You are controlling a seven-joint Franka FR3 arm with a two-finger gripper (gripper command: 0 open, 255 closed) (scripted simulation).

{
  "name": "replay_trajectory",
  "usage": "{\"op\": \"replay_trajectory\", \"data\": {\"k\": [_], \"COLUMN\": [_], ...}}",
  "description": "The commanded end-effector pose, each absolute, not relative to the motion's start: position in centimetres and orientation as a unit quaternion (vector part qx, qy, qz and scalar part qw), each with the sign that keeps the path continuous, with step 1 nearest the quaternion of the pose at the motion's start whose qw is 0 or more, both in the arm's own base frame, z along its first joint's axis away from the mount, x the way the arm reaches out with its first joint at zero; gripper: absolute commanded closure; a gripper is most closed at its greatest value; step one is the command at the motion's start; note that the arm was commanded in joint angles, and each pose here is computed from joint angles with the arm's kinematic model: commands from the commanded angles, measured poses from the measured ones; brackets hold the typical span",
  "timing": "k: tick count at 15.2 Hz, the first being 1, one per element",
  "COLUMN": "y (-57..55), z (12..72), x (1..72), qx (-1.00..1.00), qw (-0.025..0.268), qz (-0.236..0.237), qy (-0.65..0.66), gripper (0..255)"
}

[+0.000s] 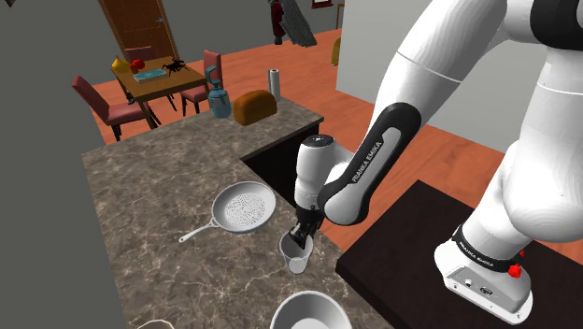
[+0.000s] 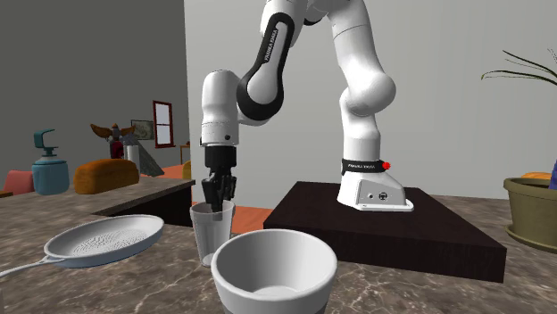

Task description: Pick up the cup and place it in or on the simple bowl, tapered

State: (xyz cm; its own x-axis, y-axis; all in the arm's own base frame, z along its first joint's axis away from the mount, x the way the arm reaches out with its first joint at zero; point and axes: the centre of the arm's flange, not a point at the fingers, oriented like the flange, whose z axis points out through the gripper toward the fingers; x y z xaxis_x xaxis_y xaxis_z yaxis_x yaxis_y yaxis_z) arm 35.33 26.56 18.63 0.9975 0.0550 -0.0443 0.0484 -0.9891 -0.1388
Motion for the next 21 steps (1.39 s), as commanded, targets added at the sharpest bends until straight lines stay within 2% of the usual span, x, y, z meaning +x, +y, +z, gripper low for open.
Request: {"op": "replay_trajectory", "data": {"k": [1, 8, 21], "y": [26.6, 26.6, 26.6], "z": [18.6, 18.6, 25.5], "x": [35.3, 35.3, 35.3], "qx": [-0.997, -0.997, -0.997], "qw": [0.069, 0.069, 0.069], "qz": [0.024, 0.024, 0.024], "qy": [-0.026, -0.026, -0.026], "gripper": [255, 255, 255]}}
